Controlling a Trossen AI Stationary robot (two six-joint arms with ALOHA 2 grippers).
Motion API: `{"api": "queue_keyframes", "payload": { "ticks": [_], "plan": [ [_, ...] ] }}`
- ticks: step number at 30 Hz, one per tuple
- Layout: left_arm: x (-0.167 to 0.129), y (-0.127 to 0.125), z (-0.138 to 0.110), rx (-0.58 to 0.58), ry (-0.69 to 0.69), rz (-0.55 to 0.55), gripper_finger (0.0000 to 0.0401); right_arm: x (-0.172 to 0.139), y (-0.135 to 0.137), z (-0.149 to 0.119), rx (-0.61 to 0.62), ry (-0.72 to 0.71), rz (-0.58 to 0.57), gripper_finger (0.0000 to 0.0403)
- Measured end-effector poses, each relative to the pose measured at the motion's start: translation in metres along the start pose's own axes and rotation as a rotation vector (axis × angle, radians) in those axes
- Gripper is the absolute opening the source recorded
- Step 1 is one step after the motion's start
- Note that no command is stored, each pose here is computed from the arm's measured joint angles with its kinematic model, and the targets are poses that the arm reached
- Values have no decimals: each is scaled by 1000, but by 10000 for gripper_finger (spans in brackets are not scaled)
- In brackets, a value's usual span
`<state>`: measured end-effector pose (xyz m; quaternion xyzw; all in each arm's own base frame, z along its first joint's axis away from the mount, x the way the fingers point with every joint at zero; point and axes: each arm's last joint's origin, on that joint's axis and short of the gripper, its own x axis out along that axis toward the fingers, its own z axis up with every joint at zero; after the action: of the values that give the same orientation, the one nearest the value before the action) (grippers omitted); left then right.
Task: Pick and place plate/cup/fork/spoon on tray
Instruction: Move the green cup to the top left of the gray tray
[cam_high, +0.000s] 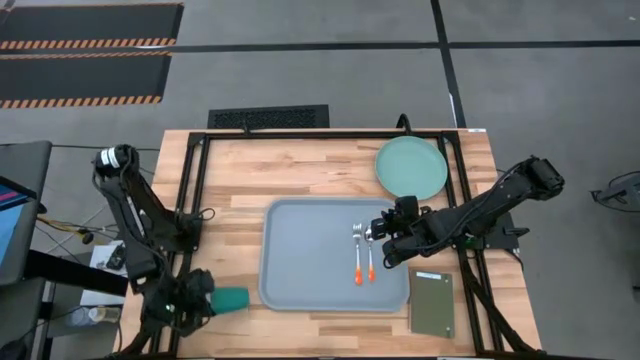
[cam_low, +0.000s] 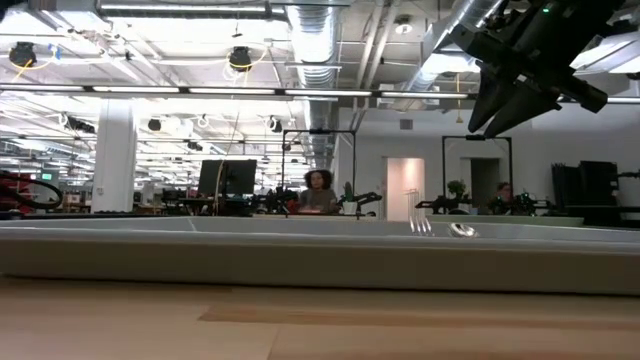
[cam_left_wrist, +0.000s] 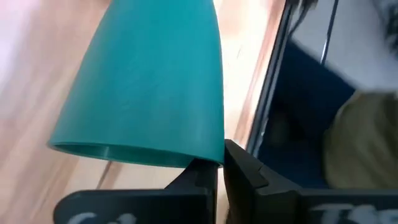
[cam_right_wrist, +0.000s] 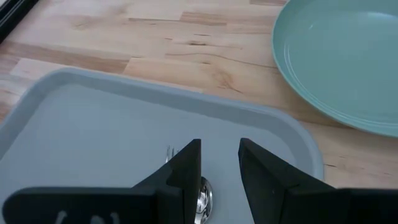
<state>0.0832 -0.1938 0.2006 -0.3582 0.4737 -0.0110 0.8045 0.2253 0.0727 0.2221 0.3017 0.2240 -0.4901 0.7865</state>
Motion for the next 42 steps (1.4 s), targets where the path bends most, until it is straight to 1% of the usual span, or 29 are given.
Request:
{"api": "queue_keyframes", "payload": {
  "ticks": [3,6,8,11,14,16,20,24,27,32,36,40,42],
  "plan": [
    [-27,-8,18,-55,-63,0,1,0,0,0,-5,0,-1,133],
    [-58,-12,41,-73,-166,42,0,0,0,0,-24,0,1,133],
    [-76,-10,60,-83,-242,121,0,0,0,0,-25,-11,1,133],
    [-93,-1,88,-79,-284,312,0,0,0,1,-30,-19,0,133],
    [-103,10,114,-67,-229,474,0,0,0,1,-47,-19,-3,133],
    [-107,17,131,-61,-172,529,0,0,0,1,-51,-19,-1,133],
    [-110,33,163,-58,-61,547,0,0,0,1,-53,-21,-1,133],
    [-108,53,195,-54,16,550,0,0,0,1,-51,-36,1,133],
    [-100,72,217,-34,93,565,0,0,0,1,-51,-42,2,133],
    [-79,106,251,74,249,585,0,0,0,1,-51,-43,2,133],
    [-66,132,283,92,326,607,0,0,0,1,-51,-45,2,134],
    [-65,149,318,131,389,699,0,0,0,1,-52,-45,2,134],
    [-65,155,334,159,447,736,0,0,0,1,-52,-45,2,134]
  ]
}}
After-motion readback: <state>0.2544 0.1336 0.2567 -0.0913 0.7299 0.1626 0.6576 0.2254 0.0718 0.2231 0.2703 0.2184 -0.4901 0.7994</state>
